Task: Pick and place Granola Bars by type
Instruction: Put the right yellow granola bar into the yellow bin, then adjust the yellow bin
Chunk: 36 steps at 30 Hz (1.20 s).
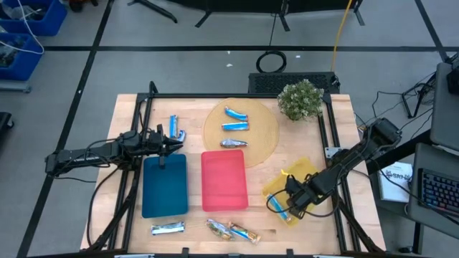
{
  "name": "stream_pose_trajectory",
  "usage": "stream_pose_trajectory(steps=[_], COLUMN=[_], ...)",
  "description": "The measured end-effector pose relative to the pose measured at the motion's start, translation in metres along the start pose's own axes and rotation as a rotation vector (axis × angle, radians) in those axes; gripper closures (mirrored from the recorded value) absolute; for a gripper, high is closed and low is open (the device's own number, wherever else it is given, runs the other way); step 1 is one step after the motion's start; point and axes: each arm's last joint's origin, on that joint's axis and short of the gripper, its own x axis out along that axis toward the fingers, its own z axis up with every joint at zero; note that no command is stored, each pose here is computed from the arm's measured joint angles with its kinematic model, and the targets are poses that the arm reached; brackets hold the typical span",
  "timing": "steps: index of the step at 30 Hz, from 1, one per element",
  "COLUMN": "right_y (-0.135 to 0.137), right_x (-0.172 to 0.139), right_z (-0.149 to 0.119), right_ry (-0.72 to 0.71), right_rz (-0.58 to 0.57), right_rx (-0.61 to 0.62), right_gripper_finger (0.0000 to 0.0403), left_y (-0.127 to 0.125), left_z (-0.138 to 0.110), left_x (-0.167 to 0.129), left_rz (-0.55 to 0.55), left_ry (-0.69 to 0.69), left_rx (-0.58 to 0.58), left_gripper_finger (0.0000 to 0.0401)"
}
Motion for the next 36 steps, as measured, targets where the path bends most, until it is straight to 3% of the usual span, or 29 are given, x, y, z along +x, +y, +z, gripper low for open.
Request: stream_pose_trajectory(steps=[9, 14, 19, 24, 32, 36], right_y=[-0.006, -0.027, -0.049, -0.070, -0.095, -0.100], right_x=[-0.029, -0.037, -0.013, 0.013, 0.016, 0.015], right_z=[-0.003, -0.003, 0.007, 0.019, 0.033, 0.042], right_ry=[-0.074, -0.186, -0.172, -0.177, -0.238, -0.267], right_rz=[0.117, -0.028, -0.077, -0.021, -0.173, -0.187], right_rx=[0.061, 0.085, 0.106, 0.132, 0.149, 0.143], right_gripper_finger=[0.0290, 0.0322, 0.0394, 0.0401, 0.0402, 0.0403], left_y=[0.000, 0.000, 0.000, 0.000, 0.000, 0.000], left_z=[0.000, 0.000, 0.000, 0.000, 0.000, 0.000], left_x=[0.000, 0.000, 0.000, 0.000, 0.000, 0.000], left_rz=[0.000, 0.000, 0.000, 0.000, 0.000, 0.000], left_ry=[-0.001, 0.000, -0.001, -0.001, -0.001, -0.001], left_rx=[0.000, 0.000, 0.000, 0.000, 0.000, 0.000], left_gripper_finger=[0.0339, 0.0339, 0.0338, 0.0339, 0.0339, 0.0339])
